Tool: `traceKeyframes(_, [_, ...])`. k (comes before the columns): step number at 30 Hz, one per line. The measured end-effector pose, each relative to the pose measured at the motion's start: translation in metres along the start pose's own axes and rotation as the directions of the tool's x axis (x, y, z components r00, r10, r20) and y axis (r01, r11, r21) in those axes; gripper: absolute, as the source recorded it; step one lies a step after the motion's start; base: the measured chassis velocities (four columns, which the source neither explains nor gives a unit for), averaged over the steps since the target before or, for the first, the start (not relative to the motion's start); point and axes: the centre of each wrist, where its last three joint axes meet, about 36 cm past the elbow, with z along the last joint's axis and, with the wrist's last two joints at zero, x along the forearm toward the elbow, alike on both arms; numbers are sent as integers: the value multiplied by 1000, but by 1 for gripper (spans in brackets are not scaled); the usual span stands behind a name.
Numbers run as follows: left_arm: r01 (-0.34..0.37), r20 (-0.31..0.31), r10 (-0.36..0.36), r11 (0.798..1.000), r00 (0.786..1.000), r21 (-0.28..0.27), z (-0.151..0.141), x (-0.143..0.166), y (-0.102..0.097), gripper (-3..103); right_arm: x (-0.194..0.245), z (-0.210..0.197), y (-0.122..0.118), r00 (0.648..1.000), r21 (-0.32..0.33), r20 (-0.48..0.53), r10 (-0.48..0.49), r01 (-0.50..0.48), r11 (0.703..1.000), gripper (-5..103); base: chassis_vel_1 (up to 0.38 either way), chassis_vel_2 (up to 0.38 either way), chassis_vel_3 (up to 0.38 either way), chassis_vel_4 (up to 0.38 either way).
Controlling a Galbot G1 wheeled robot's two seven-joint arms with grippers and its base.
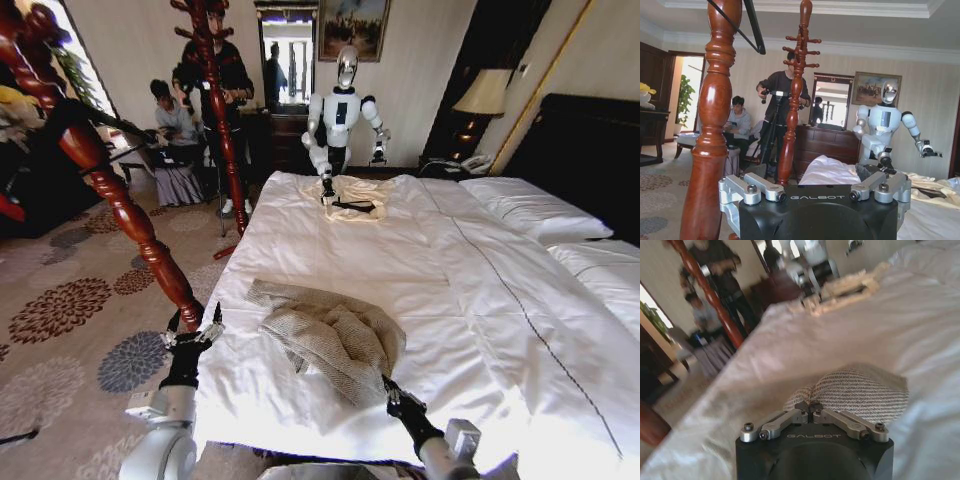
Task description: Pick up the clothes from the bed and hang them on the clothes hanger.
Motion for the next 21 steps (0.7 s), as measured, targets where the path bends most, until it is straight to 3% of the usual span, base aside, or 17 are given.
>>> traceKeyframes(1, [0, 0, 0, 1000, 1000, 0, 0, 0, 0, 100, 0, 0, 0, 1000, 0, 0, 0, 0, 1000, 0, 0, 0, 0, 0])
traceKeyframes(4, [7, 0, -7, 1000, 1000, -1, -1, 1, 0, 100, -12, -28, -7, 988, -121, 145, -55, 72, 990, 0, 0, 0, 0, 0])
traceKeyframes(6, [8, 2, -8, 1000, 1000, -1, -1, 1, 0, 100, -15, -36, -11, 979, -148, 192, -67, 96, 984, 0, 0, 0, 0, 0])
traceKeyframes(8, [8, 4, -8, 1000, 1000, -1, -3, 1, -1, 100, -20, -53, -17, 943, -133, 313, -116, 164, 978, 0, 0, 0, 0, 0])
traceKeyframes(9, [8, 4, -8, 1000, 1000, -1, -3, 1, -1, 100, -20, -53, -17, 943, -133, 313, -116, 164, 978, 0, 0, 0, 0, 0])
traceKeyframes(12, [8, 3, -8, 1000, 1000, -1, -3, 1, -1, 100, -27, -80, -23, 896, -152, 426, -127, 209, 966, 0, 0, 0, 0, 0])
traceKeyframes(21, [13, 4, -13, 1000, 1000, -3, -3, -1, -1, 100, -28, -132, -35, 853, -181, 521, -24, 138, 974, 0, 0, 0, 0, 0])
